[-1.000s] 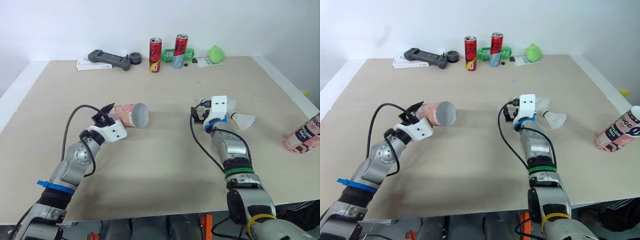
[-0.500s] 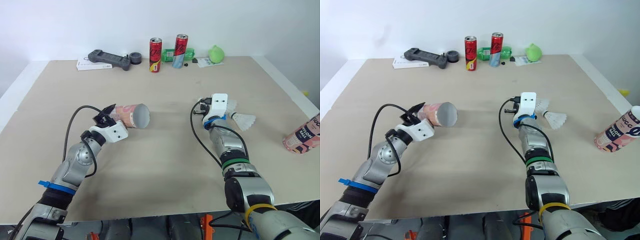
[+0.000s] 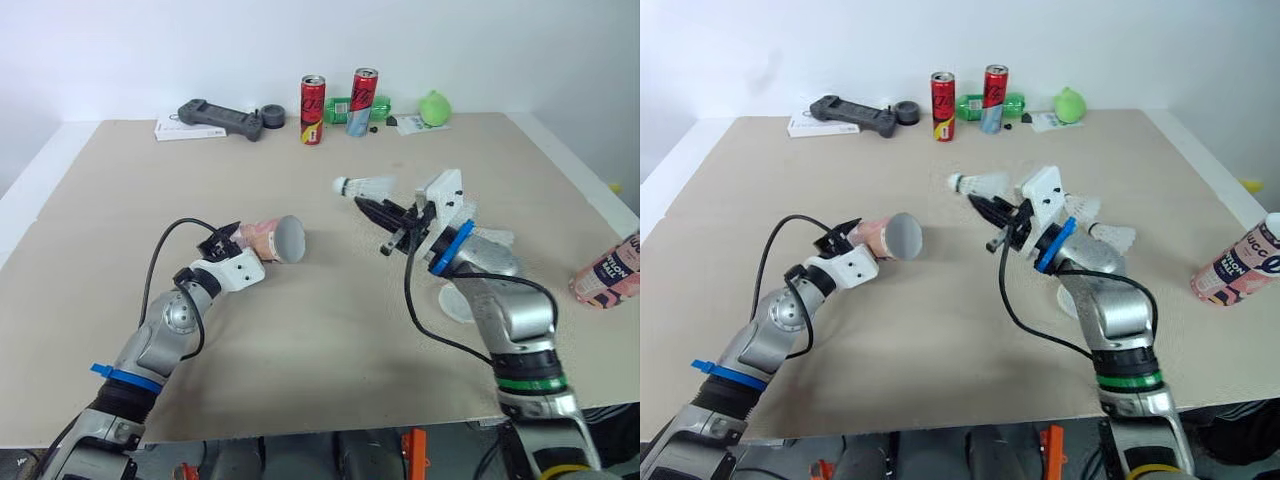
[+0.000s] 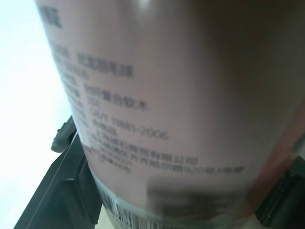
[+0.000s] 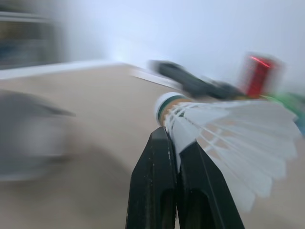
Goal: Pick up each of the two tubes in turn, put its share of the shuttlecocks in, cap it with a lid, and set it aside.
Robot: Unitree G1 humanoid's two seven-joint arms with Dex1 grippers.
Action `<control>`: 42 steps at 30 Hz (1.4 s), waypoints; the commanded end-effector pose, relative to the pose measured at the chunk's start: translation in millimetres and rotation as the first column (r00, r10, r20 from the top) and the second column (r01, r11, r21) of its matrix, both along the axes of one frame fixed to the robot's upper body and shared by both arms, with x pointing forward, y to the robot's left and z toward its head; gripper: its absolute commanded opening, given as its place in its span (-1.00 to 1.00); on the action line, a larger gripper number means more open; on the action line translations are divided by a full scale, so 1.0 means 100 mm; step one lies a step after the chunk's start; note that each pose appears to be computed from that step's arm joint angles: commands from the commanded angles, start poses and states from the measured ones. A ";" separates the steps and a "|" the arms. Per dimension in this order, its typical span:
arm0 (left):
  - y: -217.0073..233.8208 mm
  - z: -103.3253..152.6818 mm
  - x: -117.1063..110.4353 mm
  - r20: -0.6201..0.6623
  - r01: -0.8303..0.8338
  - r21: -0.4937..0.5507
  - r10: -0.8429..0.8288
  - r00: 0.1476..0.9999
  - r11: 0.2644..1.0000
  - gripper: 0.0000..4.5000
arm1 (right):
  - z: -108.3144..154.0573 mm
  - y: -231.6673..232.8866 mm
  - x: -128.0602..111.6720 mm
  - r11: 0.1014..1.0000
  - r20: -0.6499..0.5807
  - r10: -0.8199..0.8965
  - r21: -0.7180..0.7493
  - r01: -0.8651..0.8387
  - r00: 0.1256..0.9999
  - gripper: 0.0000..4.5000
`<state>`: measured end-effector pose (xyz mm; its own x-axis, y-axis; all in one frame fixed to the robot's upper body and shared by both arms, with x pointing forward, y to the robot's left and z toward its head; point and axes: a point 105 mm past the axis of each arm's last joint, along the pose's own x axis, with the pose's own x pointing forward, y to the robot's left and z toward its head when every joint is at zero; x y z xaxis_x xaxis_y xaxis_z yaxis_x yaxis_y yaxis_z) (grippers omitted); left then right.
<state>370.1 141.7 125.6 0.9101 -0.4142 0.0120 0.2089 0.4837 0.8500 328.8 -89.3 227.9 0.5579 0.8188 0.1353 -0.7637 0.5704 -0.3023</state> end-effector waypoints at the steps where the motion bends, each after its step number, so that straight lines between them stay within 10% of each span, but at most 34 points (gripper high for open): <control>1: -0.04 0.01 0.03 -0.015 0.006 -0.016 -0.006 1.000 1.000 0.55 | 0.01 0.19 -0.18 0.994 0.015 0.081 -0.073 -0.080 0.997 -0.98; 14: -0.12 -0.04 0.03 -0.045 0.016 -0.034 -0.017 0.999 0.999 0.55 | -0.26 0.61 -0.24 0.972 -0.028 0.160 -0.170 -0.163 0.987 -0.98; 19: -0.16 -0.05 0.01 -0.046 0.021 -0.047 -0.023 0.999 0.999 0.55 | -0.14 0.48 -0.31 0.987 -0.114 0.160 0.043 -0.156 0.981 -0.15; 25: -0.19 -0.07 0.01 -0.054 0.025 -0.063 -0.029 0.998 0.998 0.55 | -0.30 -0.59 -0.28 0.943 -0.232 -0.230 0.185 0.275 0.945 0.94; 32: -0.29 -0.10 0.04 -0.064 0.051 -0.078 -0.056 0.996 0.996 0.55 | -0.50 -1.76 -0.28 0.648 -0.194 -0.737 0.069 0.758 0.647 0.94; 42: -0.33 -0.09 0.07 -0.060 0.066 -0.078 -0.071 0.996 0.995 0.55 | -0.88 -2.08 0.10 0.479 -0.295 -0.841 -0.018 0.878 0.453 0.94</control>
